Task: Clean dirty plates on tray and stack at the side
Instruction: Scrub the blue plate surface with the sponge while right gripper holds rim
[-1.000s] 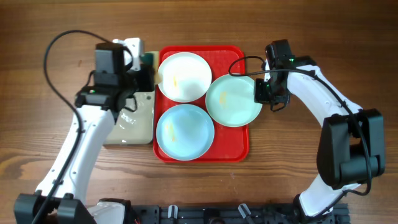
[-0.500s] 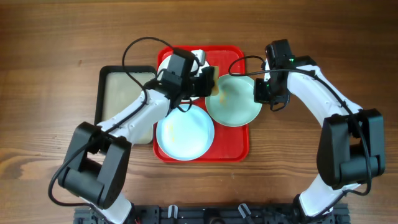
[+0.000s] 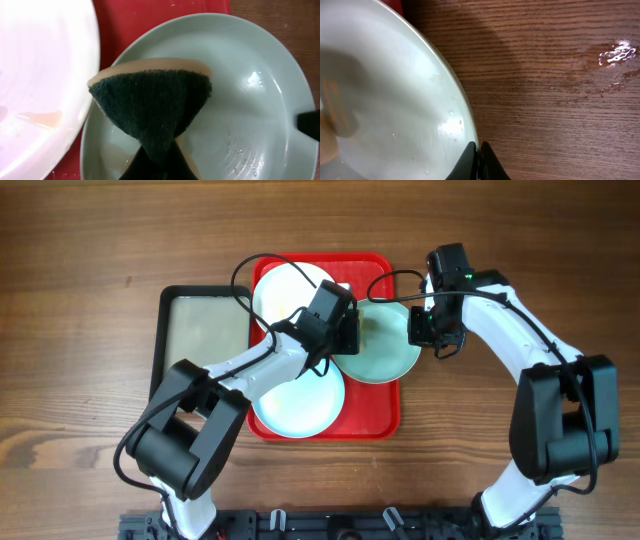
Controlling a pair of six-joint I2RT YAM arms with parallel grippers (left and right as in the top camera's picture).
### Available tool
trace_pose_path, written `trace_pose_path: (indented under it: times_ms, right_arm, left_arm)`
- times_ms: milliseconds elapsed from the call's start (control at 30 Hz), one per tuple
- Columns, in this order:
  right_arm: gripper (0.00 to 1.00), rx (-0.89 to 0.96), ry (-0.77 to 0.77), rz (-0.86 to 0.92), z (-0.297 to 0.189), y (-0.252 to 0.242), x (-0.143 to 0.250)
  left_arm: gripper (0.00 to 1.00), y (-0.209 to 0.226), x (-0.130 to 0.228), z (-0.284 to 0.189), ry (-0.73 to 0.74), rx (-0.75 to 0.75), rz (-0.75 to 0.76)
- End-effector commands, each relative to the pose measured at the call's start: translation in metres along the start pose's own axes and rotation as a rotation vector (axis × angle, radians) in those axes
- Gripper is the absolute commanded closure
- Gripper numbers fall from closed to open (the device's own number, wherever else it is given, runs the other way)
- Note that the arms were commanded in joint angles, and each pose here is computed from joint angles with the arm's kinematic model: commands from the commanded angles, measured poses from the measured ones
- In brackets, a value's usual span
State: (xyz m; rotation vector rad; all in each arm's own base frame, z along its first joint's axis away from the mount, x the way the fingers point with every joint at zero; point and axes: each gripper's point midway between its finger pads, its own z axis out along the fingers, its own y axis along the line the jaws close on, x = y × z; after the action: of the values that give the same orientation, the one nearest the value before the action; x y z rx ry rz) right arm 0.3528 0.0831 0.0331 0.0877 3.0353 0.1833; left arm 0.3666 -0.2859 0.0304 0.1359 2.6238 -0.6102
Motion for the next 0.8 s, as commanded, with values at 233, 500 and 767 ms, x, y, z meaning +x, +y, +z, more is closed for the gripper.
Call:
trace_pose_path:
  times_ms: [233, 500, 767]
  right_arm:
    - [0.96, -0.072, 0.048, -0.075, 0.006, 0.014, 0.01]
    - [0.96, -0.135, 0.056, -0.12, 0.005, 0.024, 0.012]
    - [0.96, -0.134, 0.056, -0.119, 0.005, 0.024, 0.012]
  left_arm:
    - [0.96, 0.013, 0.015, 0.025, 0.047, -0.047, -0.051]
    - [0.96, 0.006, 0.03, 0.033, 0.099, -0.015, -0.079]
    - [0.96, -0.027, 0.045, 0.03, 0.206, 0.172, -0.134]
